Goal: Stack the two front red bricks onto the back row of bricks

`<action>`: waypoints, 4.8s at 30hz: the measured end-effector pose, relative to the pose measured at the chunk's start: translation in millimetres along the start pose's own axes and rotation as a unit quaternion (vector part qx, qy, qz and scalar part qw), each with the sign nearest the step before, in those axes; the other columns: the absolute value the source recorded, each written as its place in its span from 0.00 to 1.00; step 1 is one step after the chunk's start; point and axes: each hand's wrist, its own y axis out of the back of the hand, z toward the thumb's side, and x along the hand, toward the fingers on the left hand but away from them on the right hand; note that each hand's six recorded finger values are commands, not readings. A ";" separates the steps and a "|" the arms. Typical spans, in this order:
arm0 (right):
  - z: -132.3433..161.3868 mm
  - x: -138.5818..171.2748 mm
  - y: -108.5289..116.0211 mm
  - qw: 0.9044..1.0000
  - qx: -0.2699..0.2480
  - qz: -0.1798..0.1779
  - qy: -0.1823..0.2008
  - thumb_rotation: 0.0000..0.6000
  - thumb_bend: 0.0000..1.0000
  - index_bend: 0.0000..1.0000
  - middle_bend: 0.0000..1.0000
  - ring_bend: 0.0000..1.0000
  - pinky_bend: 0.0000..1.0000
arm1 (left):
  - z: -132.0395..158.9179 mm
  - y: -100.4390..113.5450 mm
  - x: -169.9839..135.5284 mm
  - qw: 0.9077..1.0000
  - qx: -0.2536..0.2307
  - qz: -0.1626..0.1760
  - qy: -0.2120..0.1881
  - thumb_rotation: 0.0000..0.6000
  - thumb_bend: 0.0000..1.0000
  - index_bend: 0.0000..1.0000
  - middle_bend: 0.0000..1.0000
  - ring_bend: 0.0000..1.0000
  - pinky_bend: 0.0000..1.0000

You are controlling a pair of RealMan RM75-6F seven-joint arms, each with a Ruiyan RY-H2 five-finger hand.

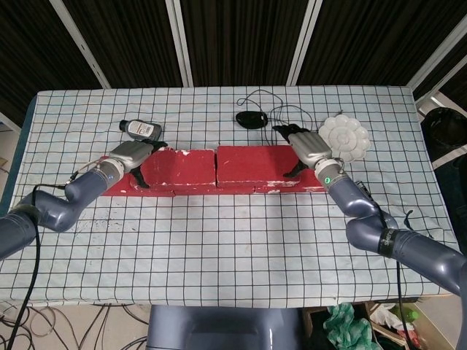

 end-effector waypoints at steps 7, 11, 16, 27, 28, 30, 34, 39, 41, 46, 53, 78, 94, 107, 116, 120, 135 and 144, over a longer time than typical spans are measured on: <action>2.6 4.8 0.7 1.000 -0.001 -0.002 0.002 1.00 0.00 0.00 0.05 0.00 0.12 | -15.2 12.0 -22.9 0.999 0.027 0.026 0.009 1.00 0.00 0.03 0.07 0.00 0.03; 3.2 7.2 1.1 1.000 -0.001 -0.004 0.001 1.00 0.00 0.00 0.05 0.00 0.12 | -28.8 14.7 -42.1 0.998 0.053 0.041 0.019 1.00 0.00 0.06 0.07 0.00 0.02; 0.7 9.2 0.0 1.000 0.000 -0.005 -0.005 1.00 0.01 0.00 0.05 0.00 0.12 | -53.3 3.7 -67.5 0.996 0.067 0.035 0.046 1.00 0.00 0.08 0.07 0.00 0.02; -4.5 11.2 -1.9 1.000 0.000 -0.008 -0.018 1.00 0.01 0.00 0.05 0.00 0.12 | -93.2 -37.9 -86.7 0.993 0.068 -0.011 0.093 1.00 0.00 0.10 0.07 0.00 0.02; -4.8 11.2 -2.0 1.000 0.000 -0.009 -0.019 1.00 0.00 0.00 0.05 0.00 0.12 | -94.5 -39.9 -86.3 0.993 0.067 -0.013 0.094 1.00 0.00 0.10 0.07 0.00 0.02; -5.4 11.3 -2.1 1.000 0.000 -0.009 -0.021 1.00 0.00 0.00 0.05 0.00 0.12 | -95.6 -43.4 -85.1 0.993 0.067 -0.016 0.096 1.00 0.00 0.10 0.07 0.00 0.02; -8.1 11.6 -2.6 1.000 0.000 -0.008 -0.025 1.00 0.01 0.00 0.05 0.00 0.12 | -93.5 -50.2 -82.5 0.993 0.064 -0.026 0.093 1.00 0.00 0.10 0.07 0.00 0.02; -10.9 11.9 -3.1 1.000 0.001 -0.008 -0.028 1.00 0.00 0.00 0.05 0.00 0.12 | -88.1 -57.6 -79.5 0.994 0.051 -0.041 0.086 1.00 0.00 0.10 0.07 0.00 0.02; -11.6 11.7 -3.0 1.000 0.001 -0.008 -0.029 1.00 0.01 0.00 0.05 0.00 0.12 | -85.1 -59.1 -78.9 0.994 0.052 -0.045 0.082 1.00 0.00 0.10 0.07 0.00 0.02; -13.0 11.6 -2.8 1.000 0.001 -0.009 -0.030 1.00 0.01 0.00 0.05 0.00 0.12 | -76.6 -60.2 -78.6 0.995 0.050 -0.048 0.070 1.00 0.00 0.10 0.07 0.00 0.02; -17.0 12.2 -3.2 0.999 0.001 -0.008 -0.033 1.00 0.01 0.00 0.05 0.00 0.12 | -71.9 -62.6 -76.2 0.995 0.053 -0.052 0.063 1.00 0.00 0.10 0.07 0.00 0.02; -28.8 14.9 0.9 0.999 -0.002 -0.010 -0.042 1.00 0.01 0.00 0.05 0.00 0.12 | -55.4 -65.3 -68.2 0.996 0.057 -0.049 0.043 1.00 0.00 0.09 0.07 0.00 0.02; -31.3 17.1 1.7 0.999 -0.004 -0.010 -0.041 1.00 0.01 0.00 0.05 0.00 0.12 | -57.8 -62.3 -74.7 0.995 0.066 -0.049 0.049 1.00 0.00 0.10 0.07 0.00 0.02; -26.4 35.2 11.1 0.999 0.006 -0.034 -0.030 1.00 0.01 0.00 0.06 0.00 0.12 | -76.1 -20.6 -119.9 0.995 0.041 0.032 0.085 1.00 0.01 0.09 0.07 0.00 0.00; -45.3 101.9 15.4 0.995 0.030 -0.083 -0.036 1.00 0.01 0.00 0.06 0.00 0.12 | -75.1 -22.7 -168.4 0.988 0.034 0.128 0.078 1.00 0.01 0.09 0.07 0.00 0.01; -61.9 141.8 11.1 0.992 0.047 -0.106 -0.042 1.00 0.01 0.00 0.06 0.00 0.12 | -79.4 -37.0 -197.9 0.981 0.035 0.172 0.083 1.00 0.01 0.09 0.07 0.00 0.01; -103.9 333.3 -63.4 0.978 0.063 -0.177 -0.086 1.00 0.01 0.00 0.06 0.00 0.12 | -109.4 -160.4 -296.4 0.967 -0.034 0.232 0.101 1.00 0.01 0.09 0.07 0.00 0.00; -104.6 361.0 -98.6 0.975 0.084 -0.180 -0.099 1.00 0.01 0.00 0.06 0.00 0.12 | -116.4 -185.3 -316.7 0.966 -0.059 0.229 0.104 1.00 0.00 0.09 0.06 0.00 0.00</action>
